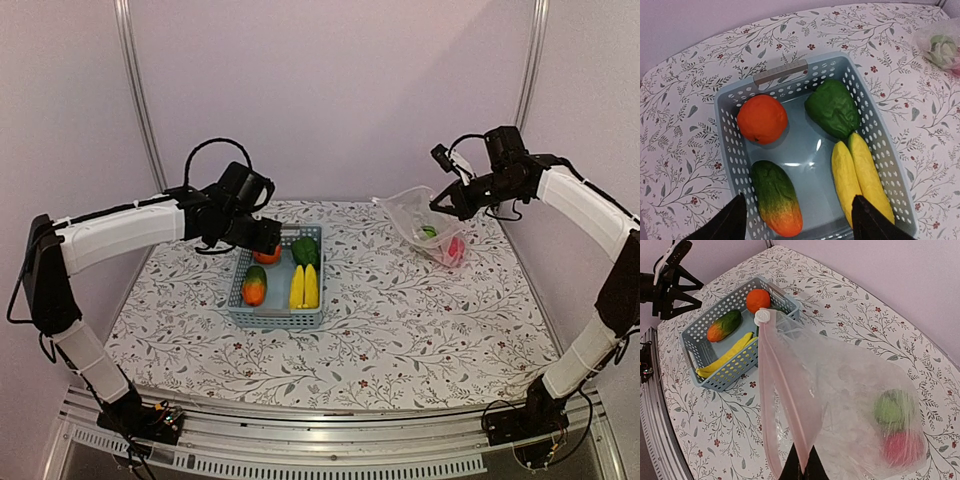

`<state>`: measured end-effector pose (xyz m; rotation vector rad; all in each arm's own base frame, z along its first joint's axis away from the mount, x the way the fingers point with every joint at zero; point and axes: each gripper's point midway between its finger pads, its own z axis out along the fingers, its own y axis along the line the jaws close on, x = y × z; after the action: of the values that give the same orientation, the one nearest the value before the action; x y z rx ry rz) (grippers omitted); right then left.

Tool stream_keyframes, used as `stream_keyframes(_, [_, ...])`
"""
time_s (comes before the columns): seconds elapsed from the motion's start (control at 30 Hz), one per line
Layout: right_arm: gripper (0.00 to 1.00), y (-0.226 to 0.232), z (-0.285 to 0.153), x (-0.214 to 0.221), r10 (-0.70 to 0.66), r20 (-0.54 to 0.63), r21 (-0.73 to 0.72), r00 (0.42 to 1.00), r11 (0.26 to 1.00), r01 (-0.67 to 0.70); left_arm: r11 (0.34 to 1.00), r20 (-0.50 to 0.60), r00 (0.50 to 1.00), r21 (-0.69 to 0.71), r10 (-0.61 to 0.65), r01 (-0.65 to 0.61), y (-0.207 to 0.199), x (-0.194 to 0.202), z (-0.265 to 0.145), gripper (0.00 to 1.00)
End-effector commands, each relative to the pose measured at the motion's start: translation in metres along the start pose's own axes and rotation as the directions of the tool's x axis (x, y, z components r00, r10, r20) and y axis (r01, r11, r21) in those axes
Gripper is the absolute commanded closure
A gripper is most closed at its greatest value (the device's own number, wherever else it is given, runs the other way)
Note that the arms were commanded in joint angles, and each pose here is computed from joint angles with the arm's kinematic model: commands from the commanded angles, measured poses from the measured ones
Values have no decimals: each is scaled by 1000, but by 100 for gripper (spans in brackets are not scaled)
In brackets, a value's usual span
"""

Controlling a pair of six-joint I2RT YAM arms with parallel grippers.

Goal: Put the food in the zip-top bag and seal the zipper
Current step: Pick up the fake vegetable from the bin.

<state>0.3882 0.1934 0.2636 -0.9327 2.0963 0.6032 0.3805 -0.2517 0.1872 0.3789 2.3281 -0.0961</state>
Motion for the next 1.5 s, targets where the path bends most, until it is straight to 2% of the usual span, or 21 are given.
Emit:
stream_keyframes(0.0, [100,25,19,6,-35,-8,-124,999,992,34,1000,-75,997,-12,-7,6,7,24,1,29])
stream_keyframes(0.27, [100,65,45,38,-136,-103,-183,985,976,116,998,-117,992,34,-43,47,-1,37,1,29])
stream_keyframes(0.57, [100,71,48,54,-163,-119,-186,979,973,139,994,-187,981,91,-49,67,-17,54,13,31])
stream_keyframes(0.77, [100,61,53,60,-177,-126,-133,976,978,160,984,-233,971,157,-50,88,-35,63,29,33])
stream_keyframes(1.0, [100,63,51,54,-168,-100,-134,981,979,154,984,-191,979,149,-68,97,-39,48,51,31])
stream_keyframes(1.17, [100,59,50,52,-174,-93,-105,980,981,164,989,-169,979,74,-114,128,-34,27,74,28])
stream_keyframes(1.47, [100,52,48,50,-167,-89,-79,982,984,160,970,-127,962,-5,-243,245,-14,1,107,26])
